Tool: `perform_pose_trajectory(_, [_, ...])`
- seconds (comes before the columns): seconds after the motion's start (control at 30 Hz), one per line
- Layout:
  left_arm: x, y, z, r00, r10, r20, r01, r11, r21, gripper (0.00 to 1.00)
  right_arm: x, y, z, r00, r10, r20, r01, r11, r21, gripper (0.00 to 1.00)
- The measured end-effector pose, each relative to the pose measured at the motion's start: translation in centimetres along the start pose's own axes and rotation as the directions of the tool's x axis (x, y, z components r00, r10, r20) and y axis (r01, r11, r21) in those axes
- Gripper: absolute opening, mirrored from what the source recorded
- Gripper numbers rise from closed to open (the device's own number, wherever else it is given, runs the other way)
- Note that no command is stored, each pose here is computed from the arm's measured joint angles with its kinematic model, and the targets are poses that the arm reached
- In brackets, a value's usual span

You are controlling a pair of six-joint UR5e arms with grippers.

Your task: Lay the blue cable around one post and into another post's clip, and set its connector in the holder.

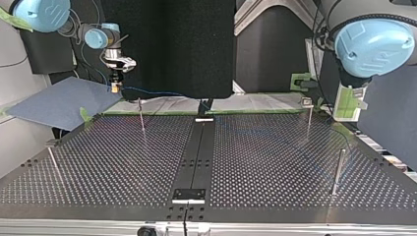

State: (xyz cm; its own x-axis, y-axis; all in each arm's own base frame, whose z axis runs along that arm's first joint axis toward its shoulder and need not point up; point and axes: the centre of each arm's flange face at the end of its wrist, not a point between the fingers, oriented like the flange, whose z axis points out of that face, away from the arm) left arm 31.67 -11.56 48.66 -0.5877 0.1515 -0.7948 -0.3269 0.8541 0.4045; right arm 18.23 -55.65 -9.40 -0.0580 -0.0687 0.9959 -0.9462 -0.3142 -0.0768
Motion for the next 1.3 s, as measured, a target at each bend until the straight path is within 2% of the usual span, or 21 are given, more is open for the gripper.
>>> perform_pose_trajectory(0.23, [0.0, 0.2, -0.1, 1.0, -0.003, 0.002, 0.003, 0.9999, -0.015, 1.0, 0.0, 0.0, 0.0, 1.0, 0.0, -0.001, 0.0, 1.0, 0.0, 0.0])
perform_pose_trajectory(0.97, [0.0, 0.2, -0.1, 0.9999, -0.009, 0.005, 0.009, 0.9999, -0.008, 1.0, 0.0, 0.0, 0.0, 1.0, 0.0, 0.0, 0.0, 1.0, 0.0, 0.0])
perform_pose_trajectory(1.07, [0.1, -0.1, 0.1, 0.9999, -0.013, 0.011, 0.013, 0.9999, 0.003, 1.0, 0.0, 0.0, 0.0, 1.0, 0.0, 0.001, 0.0, 1.0, 0.0, 0.0])
perform_pose_trajectory(1.3, [1.6, -1.7, 1.1, 0.9998, -0.012, 0.018, 0.011, 0.9981, 0.061, 1.0, 0.0, 0.0, 0.0, 1.0, 0.0, 0.0, 0.0, 1.0, 0.0, 0.0])
